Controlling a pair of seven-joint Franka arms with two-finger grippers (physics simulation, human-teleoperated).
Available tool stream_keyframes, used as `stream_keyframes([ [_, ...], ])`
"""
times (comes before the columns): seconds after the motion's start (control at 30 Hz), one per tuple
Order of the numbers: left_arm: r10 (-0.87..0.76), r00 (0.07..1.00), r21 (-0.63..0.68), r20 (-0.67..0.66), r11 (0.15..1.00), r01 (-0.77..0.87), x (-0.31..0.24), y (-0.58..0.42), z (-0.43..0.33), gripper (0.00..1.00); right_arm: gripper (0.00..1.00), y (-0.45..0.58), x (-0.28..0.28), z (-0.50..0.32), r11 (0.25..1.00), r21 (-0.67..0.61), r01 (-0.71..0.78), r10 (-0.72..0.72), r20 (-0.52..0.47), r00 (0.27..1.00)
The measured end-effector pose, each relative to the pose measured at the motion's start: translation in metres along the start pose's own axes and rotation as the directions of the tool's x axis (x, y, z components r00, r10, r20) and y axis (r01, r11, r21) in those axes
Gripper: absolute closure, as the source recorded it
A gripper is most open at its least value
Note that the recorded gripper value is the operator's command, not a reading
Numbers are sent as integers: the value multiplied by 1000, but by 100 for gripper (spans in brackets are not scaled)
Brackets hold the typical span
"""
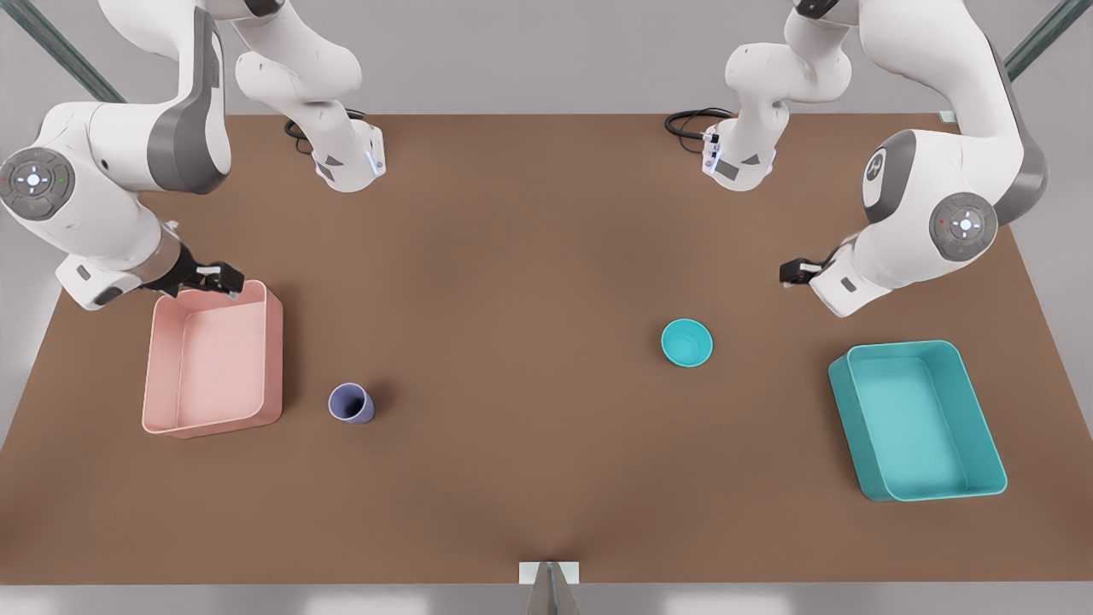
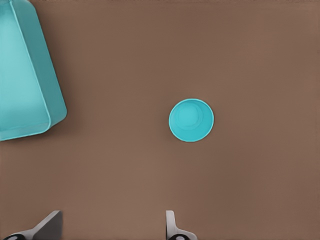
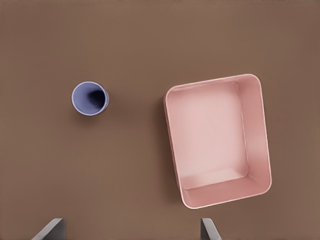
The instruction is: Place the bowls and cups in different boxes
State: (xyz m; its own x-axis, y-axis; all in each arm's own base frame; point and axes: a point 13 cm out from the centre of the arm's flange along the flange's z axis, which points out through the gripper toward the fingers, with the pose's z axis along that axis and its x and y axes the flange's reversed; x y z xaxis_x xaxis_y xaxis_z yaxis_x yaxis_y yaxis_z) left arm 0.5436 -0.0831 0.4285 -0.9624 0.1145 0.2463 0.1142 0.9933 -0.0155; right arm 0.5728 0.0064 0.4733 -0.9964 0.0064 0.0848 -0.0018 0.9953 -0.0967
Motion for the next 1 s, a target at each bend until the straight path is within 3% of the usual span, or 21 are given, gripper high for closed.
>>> stream_keyframes([
  [0.13, 0, 1000, 25, -30, 1000, 0, -18, -7, 26, 0, 0, 9, -15, 23, 1000, 10, 8, -8, -22, 1000],
  [0.27, 26, 986, 183, -164, 983, 5, -89, -67, 174, 0, 0, 63, -62, 100, 997, 12, 76, -75, -73, 995],
  [0.47, -37, 991, 309, -129, 948, 76, -133, -93, 264, 0, 0, 94, -120, 195, 996, -51, 66, -68, -21, 997],
  [0.73, -58, 993, 305, -102, 948, 87, -97, -56, 303, 0, 0, 111, -140, 256, 994, -99, 43, -39, 40, 998],
  [1.0, -1, 993, 287, -120, 957, 36, -81, -40, 343, 0, 0, 91, -132, 307, 994, -108, 4, -4, 4, 1000],
])
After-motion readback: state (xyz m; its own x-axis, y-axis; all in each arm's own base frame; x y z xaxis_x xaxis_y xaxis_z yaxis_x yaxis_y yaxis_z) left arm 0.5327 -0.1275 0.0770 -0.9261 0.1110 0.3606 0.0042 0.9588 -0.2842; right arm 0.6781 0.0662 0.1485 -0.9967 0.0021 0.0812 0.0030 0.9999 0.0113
